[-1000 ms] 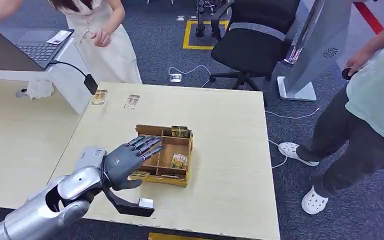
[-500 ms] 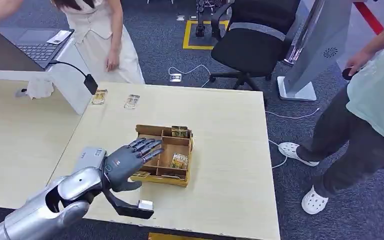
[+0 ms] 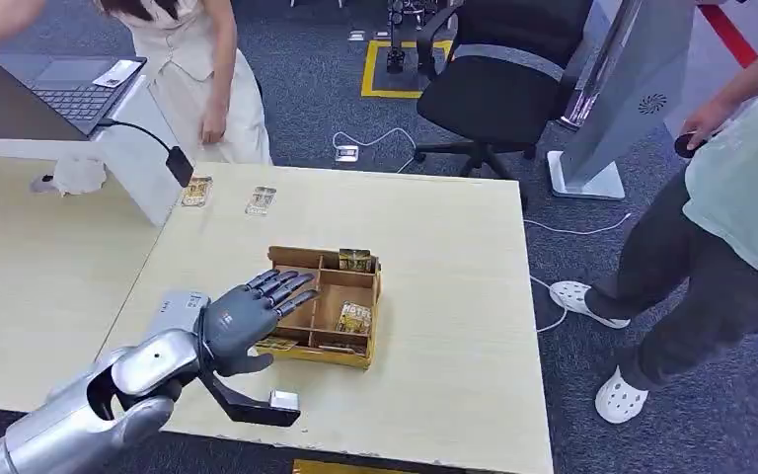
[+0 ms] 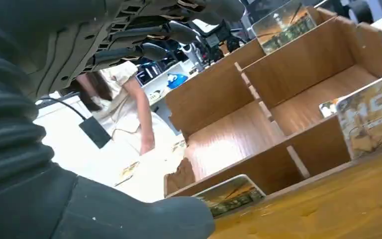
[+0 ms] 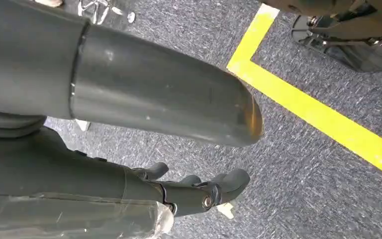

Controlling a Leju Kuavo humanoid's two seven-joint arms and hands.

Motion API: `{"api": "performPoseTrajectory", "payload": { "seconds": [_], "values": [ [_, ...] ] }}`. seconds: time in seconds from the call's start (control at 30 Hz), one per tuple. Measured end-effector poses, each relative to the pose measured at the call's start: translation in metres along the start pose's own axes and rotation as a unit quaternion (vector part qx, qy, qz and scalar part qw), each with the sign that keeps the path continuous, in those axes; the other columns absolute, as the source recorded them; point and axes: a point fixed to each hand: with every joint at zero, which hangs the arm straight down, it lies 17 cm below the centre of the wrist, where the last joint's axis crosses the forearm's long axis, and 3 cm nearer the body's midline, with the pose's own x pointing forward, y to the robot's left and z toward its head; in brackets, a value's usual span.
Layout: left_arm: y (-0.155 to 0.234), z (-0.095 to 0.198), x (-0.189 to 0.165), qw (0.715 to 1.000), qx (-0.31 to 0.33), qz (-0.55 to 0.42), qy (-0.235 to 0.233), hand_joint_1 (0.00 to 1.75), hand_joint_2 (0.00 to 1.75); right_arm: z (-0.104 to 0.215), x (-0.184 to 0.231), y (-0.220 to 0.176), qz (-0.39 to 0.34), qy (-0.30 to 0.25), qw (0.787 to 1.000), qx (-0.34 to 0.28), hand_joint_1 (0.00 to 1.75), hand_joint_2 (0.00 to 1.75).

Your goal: Pass the card to the sensor for recognition and then transmit it.

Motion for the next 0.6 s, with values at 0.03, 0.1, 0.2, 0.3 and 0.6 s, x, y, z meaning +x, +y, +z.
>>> {"api": "performPoseTrajectory", "payload": {
  "seconds": [0.03, 0.1, 0.2, 0.3, 0.6],
  "values": [
    [-0.001, 0.000, -0.001, 1.000, 0.000, -0.002, 0.003, 0.00, 1.75, 0.000, 0.000, 0.000, 0.000, 0.001, 1.000, 0.000, 0.00, 0.00],
    [-0.002, 0.001, -0.004, 1.000, -0.002, -0.006, 0.008, 0.00, 1.75, 0.000, -0.001, 0.000, 0.001, 0.002, 1.000, -0.001, 0.00, 0.00],
    [-0.005, 0.002, -0.007, 1.000, -0.005, -0.008, 0.014, 0.00, 1.75, 0.001, -0.001, 0.000, 0.001, 0.002, 1.000, -0.002, 0.00, 0.00],
    [-0.008, 0.003, -0.009, 1.000, -0.007, -0.007, 0.017, 0.00, 1.75, 0.001, 0.000, -0.001, -0.002, 0.002, 1.000, -0.002, 0.00, 0.00],
    [-0.013, 0.005, -0.012, 1.000, -0.013, -0.006, 0.023, 0.00, 1.75, 0.002, 0.000, 0.000, -0.003, 0.002, 1.000, -0.002, 0.00, 0.00]
  ]
}}
